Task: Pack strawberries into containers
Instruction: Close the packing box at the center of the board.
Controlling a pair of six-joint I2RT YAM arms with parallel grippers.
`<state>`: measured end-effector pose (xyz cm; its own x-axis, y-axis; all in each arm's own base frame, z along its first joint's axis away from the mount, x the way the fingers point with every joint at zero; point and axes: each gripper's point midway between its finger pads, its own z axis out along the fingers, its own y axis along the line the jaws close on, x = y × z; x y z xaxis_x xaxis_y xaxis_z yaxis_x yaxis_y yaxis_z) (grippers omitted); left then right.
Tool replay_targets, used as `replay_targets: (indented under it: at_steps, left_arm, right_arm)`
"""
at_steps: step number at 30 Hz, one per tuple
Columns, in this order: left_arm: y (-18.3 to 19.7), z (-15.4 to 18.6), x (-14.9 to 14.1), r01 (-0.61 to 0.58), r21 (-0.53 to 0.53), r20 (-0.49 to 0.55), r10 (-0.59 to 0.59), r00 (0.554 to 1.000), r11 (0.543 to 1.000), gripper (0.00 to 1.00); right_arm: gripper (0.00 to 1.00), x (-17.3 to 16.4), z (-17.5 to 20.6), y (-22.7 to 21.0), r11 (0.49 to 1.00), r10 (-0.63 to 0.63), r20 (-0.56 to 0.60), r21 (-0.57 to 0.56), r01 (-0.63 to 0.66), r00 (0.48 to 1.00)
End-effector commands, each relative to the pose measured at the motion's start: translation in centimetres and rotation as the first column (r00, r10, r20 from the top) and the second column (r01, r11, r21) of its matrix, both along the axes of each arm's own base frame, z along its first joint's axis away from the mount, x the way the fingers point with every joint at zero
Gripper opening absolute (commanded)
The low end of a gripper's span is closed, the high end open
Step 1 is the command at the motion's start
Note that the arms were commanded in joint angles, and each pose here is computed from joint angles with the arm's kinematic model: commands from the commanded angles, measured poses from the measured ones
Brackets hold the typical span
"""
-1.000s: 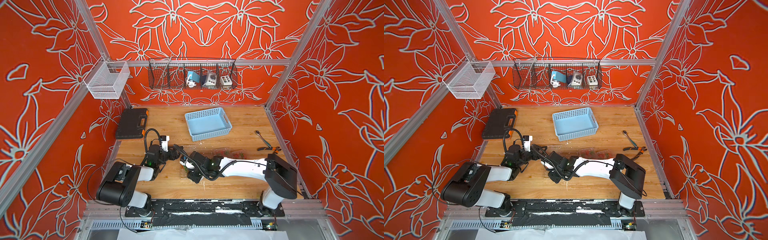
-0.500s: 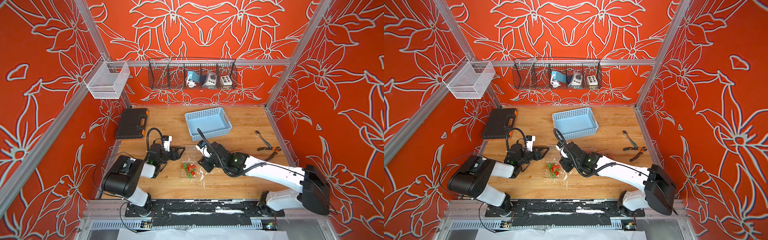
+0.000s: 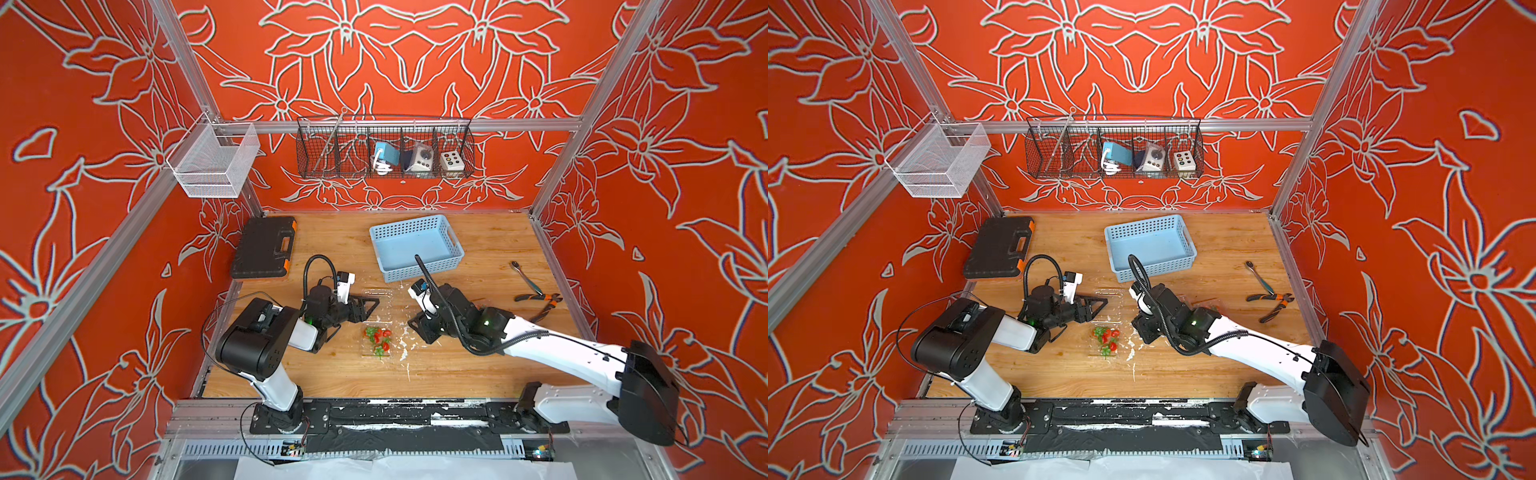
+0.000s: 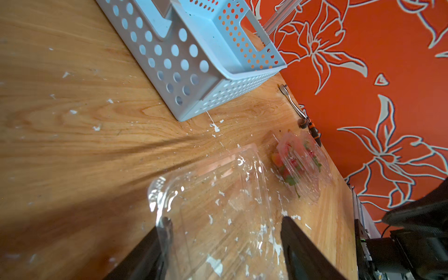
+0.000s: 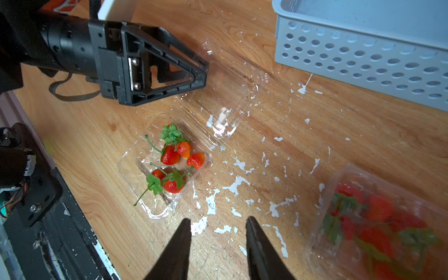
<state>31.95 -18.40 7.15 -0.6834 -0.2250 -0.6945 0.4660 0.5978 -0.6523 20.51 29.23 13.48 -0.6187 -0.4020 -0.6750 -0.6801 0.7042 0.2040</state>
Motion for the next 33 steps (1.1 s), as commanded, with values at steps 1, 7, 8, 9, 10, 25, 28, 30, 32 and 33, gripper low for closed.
replay_targets:
  at_steps: [1, 7, 8, 9, 10, 25, 28, 30, 32, 33]
  left_arm:
    - [-1.0, 1.2, 0.0, 0.061, -0.017, 0.066, -0.06, 0.996, 0.998, 0.7]
    - [-1.3, 2.3, -0.7, 0.089, -0.018, 0.1, -0.087, 0.991, 0.996, 0.69]
    - [-1.4, 2.6, -0.9, 0.094, -0.018, 0.11, -0.092, 0.99, 0.995, 0.69]
    - [-1.5, 2.9, -1.0, 0.098, -0.019, 0.119, -0.096, 0.988, 0.995, 0.69]
    - [-1.7, 3.2, -1.3, 0.11, -0.019, 0.13, -0.106, 0.986, 0.994, 0.69]
    - [-4.4, 6.0, -4.8, 0.231, -0.025, 0.223, -0.22, 0.95, 0.973, 0.69]
    - [-4.9, 6.4, -5.7, 0.253, -0.028, 0.239, -0.239, 0.941, 0.967, 0.69]
    - [-5.3, 6.6, -6.2, 0.267, -0.026, 0.245, -0.252, 0.936, 0.963, 0.69]
    - [-5.4, 6.7, -6.7, 0.274, -0.023, 0.249, -0.26, 0.933, 0.962, 0.68]
    - [-5.5, 6.7, -6.9, 0.278, -0.022, 0.248, -0.264, 0.932, 0.96, 0.68]
  right_arm:
    - [0.4, -0.1, 0.3, 0.0, 0.999, -0.011, -0.007, 0.033, 0.011, 1.0]
    - [0.4, 0.0, 0.6, -0.4, 0.999, -0.023, -0.002, 0.04, 0.023, 1.0]
    - [0.4, 0.1, 0.5, -0.5, 0.999, -0.028, -0.002, 0.041, 0.028, 1.0]
    - [0.4, 0.1, 0.4, -0.6, 0.999, -0.031, -0.006, 0.041, 0.031, 1.0]
    - [0.4, 0.1, 0.3, -0.8, 0.998, -0.038, -0.011, 0.044, 0.039, 0.999]
    - [0.4, 0.1, 0.4, -3.3, 0.985, -0.122, -0.053, 0.118, 0.128, 0.991]
    - [0.4, 0.2, 0.4, -3.6, 0.982, -0.133, -0.06, 0.123, 0.14, 0.989]
    - [0.4, 0.2, 0.2, -3.8, 0.981, -0.142, -0.065, 0.124, 0.149, 0.988]
    - [0.4, 0.3, 0.3, -4.0, 0.979, -0.154, -0.069, 0.128, 0.162, 0.986]
    - [0.4, 0.4, 0.3, -4.0, 0.977, -0.158, -0.069, 0.133, 0.166, 0.985]
